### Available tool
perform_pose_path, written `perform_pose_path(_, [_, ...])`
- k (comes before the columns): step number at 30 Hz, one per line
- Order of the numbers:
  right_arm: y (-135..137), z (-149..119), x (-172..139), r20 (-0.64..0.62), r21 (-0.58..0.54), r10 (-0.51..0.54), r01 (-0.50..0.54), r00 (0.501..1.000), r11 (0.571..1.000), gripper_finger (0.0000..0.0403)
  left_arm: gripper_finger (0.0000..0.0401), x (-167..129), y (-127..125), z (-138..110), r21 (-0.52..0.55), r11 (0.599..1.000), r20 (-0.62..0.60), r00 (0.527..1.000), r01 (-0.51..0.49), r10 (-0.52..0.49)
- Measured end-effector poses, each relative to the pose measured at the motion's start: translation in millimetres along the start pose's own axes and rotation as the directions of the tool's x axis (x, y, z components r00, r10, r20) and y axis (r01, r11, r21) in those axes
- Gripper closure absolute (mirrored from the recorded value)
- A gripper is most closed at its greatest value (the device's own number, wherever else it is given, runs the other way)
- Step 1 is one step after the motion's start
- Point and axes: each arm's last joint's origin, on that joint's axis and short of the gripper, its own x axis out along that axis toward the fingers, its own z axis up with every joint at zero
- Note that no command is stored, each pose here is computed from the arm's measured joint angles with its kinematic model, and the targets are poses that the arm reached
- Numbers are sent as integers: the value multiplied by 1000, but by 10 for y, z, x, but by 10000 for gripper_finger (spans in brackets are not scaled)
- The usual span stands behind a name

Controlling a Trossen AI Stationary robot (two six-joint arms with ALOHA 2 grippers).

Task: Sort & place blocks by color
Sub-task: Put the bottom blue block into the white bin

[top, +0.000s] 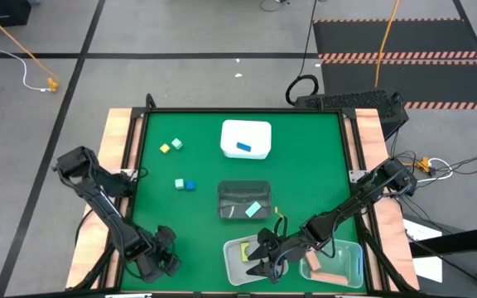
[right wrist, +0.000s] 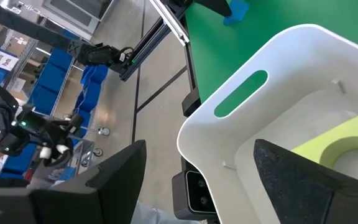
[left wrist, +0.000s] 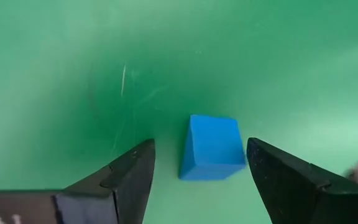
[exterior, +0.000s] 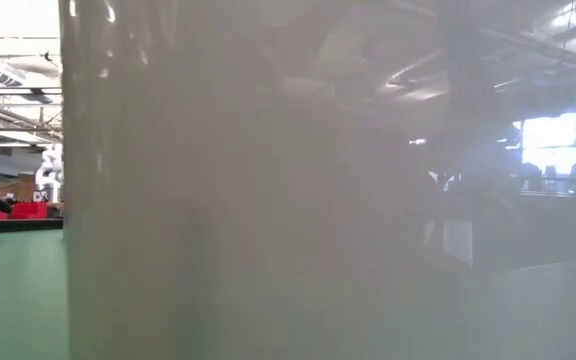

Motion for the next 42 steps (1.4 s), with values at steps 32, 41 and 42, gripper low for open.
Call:
perform_pose_path(32, [1,-1,0,0,0,0,0,1000,1000,117,268,-49,-207,422,92,973,274,945,-211,179])
perform_pose_path(41, [1,-1,0,0,0,0,0,1000,1000,117,268,-627,-294,1009,55,998,511,859,-7,-22])
perform_pose_path(42, [1,-1,0,0,0,0,0,1000,1000,117,268,-699,-316,1068,59,998,546,836,35,-61])
